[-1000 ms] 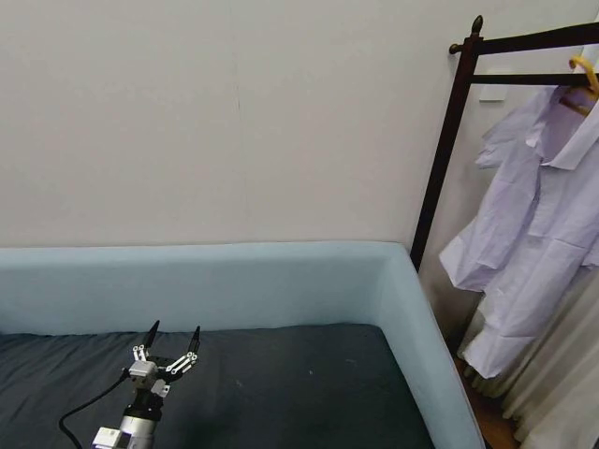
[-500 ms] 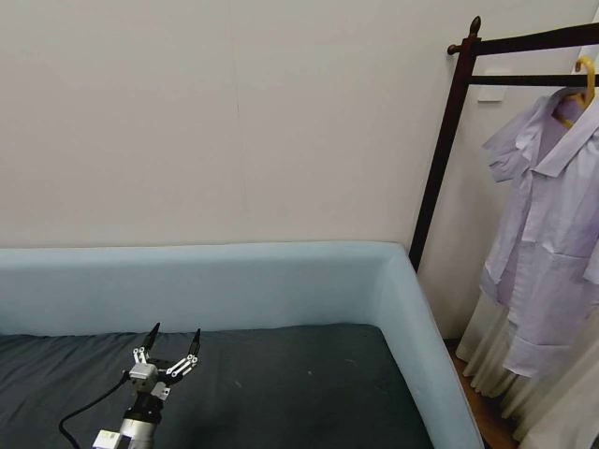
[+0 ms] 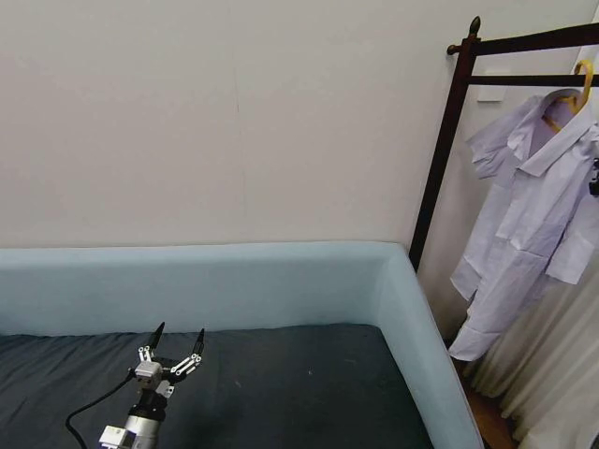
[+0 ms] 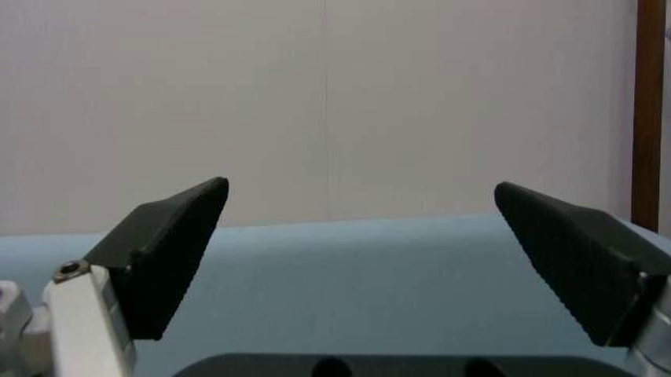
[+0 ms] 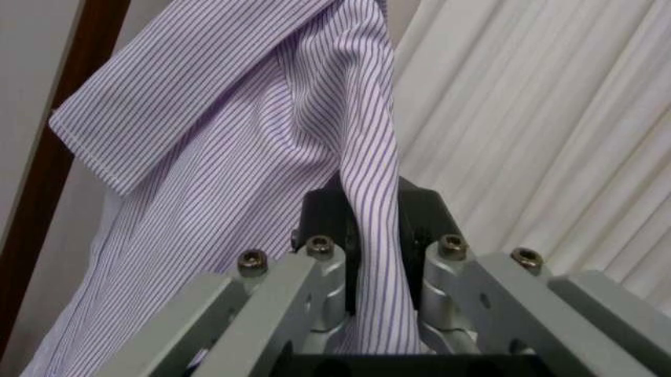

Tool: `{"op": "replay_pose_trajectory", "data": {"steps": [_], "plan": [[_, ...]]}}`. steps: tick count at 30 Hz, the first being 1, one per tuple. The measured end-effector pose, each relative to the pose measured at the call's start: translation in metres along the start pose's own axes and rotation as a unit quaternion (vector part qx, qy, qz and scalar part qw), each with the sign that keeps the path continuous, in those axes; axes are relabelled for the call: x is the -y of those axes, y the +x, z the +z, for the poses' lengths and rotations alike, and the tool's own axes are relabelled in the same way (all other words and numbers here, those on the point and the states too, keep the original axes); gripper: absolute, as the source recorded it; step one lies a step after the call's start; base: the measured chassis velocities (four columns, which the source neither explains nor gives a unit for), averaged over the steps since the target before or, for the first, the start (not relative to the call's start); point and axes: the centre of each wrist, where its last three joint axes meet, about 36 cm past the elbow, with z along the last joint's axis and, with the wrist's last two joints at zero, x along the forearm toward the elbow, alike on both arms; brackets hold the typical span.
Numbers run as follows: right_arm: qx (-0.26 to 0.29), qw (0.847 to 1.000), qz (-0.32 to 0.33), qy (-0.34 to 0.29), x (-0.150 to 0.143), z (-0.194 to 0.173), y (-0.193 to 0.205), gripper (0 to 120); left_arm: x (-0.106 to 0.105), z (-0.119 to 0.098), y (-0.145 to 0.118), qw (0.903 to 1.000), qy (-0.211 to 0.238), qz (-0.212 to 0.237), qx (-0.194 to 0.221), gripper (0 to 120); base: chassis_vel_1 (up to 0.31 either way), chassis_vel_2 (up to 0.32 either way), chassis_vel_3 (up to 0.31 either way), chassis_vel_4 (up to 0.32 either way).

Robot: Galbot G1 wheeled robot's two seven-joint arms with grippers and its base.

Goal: Pick up the clothes from the sofa and hang them on the clothes hanger.

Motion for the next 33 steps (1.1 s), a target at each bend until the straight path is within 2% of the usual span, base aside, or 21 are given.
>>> {"op": "replay_pose_trajectory", "data": {"steps": [10, 17, 26, 33], "plan": [[0.007, 1.0, 0.003, -0.01, -0.007, -0.013, -0.018, 7, 0.0, 0.003, 0.0, 1.0, 0.001, -0.001, -0.001, 100, 0.0, 0.0, 0.0, 0.0], [-0.037, 0.999, 0.002, -0.031, -0.022, -0.024, -0.021, 7, -0.001, 0.003, 0.003, 1.0, 0.0, -0.002, 0.0, 100, 0.0, 0.0, 0.0, 0.0], [-0.039, 0.997, -0.006, -0.066, -0.041, -0.041, -0.018, 7, -0.003, 0.003, 0.009, 1.0, -0.001, -0.005, -0.001, 100, 0.0, 0.0, 0.0, 0.0], [-0.047, 0.995, 0.018, -0.082, -0.046, -0.05, -0.026, 7, -0.003, 0.002, 0.01, 1.0, -0.001, -0.006, -0.001, 100, 0.0, 0.0, 0.0, 0.0]]}}
